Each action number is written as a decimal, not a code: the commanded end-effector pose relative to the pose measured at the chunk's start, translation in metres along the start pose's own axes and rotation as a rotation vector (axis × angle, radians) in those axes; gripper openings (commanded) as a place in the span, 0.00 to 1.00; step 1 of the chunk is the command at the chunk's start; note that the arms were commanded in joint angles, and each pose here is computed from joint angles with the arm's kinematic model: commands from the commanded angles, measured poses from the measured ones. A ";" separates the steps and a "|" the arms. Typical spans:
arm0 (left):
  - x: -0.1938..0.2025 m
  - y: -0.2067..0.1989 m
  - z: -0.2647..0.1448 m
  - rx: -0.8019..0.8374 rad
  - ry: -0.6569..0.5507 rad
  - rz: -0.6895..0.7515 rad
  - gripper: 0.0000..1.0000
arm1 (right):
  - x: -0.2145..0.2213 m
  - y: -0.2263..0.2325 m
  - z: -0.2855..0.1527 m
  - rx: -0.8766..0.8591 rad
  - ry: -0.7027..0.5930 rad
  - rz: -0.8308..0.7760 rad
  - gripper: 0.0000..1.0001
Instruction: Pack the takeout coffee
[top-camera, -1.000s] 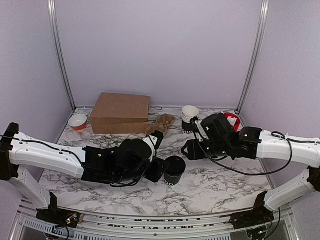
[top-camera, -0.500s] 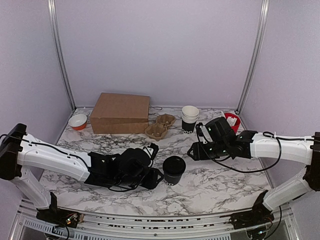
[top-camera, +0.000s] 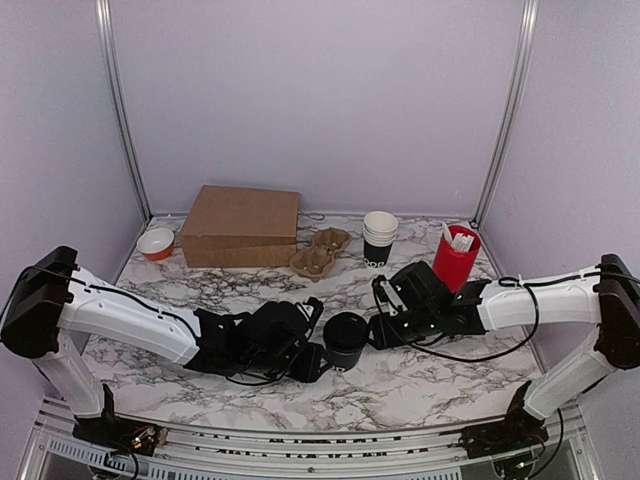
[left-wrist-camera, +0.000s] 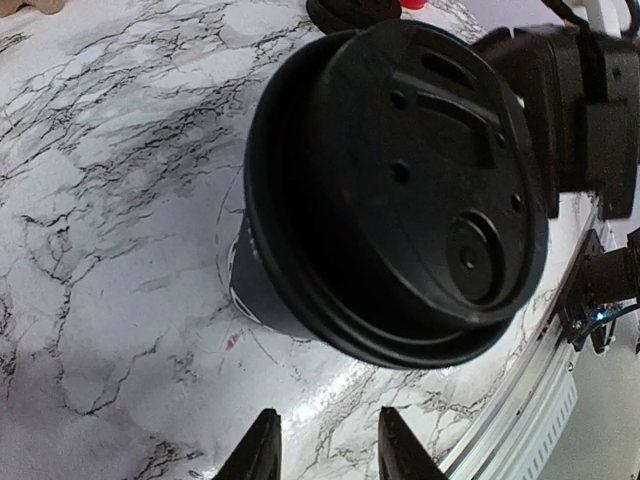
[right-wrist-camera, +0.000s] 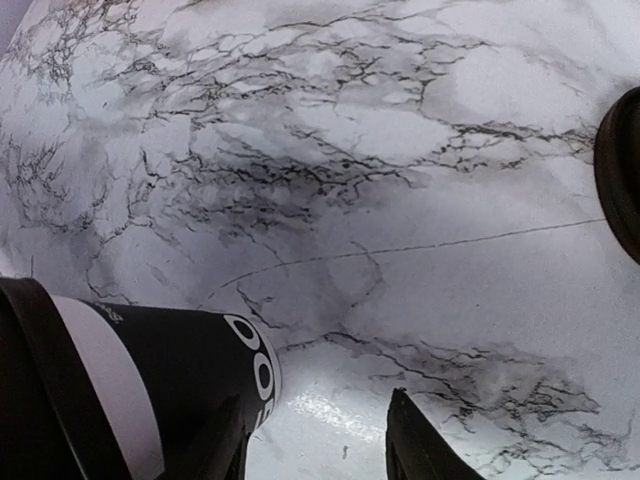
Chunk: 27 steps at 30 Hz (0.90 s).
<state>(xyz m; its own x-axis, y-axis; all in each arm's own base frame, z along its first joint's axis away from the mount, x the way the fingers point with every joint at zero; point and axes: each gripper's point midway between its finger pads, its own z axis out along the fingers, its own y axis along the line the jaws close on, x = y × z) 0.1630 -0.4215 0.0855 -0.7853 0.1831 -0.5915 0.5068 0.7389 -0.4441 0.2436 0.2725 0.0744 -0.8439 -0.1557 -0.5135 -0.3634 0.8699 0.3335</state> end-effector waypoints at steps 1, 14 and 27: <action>-0.021 0.004 0.005 0.019 -0.035 -0.020 0.34 | 0.013 0.020 -0.005 -0.047 -0.029 0.016 0.45; -0.054 0.053 0.009 -0.106 -0.040 -0.029 0.34 | 0.042 0.044 -0.019 -0.072 -0.036 0.025 0.45; -0.052 0.023 -0.018 -0.018 -0.049 -0.034 0.33 | -0.052 0.027 -0.081 -0.163 -0.263 -0.001 0.51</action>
<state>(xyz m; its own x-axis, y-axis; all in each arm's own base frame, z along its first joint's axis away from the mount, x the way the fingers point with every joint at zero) 0.2320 -0.3938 0.0976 -0.7890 0.1213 -0.6022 0.4402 0.7955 -0.4165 0.2170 0.2598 0.1355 -0.7850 -0.0163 -0.6193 -0.3528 0.8334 0.4254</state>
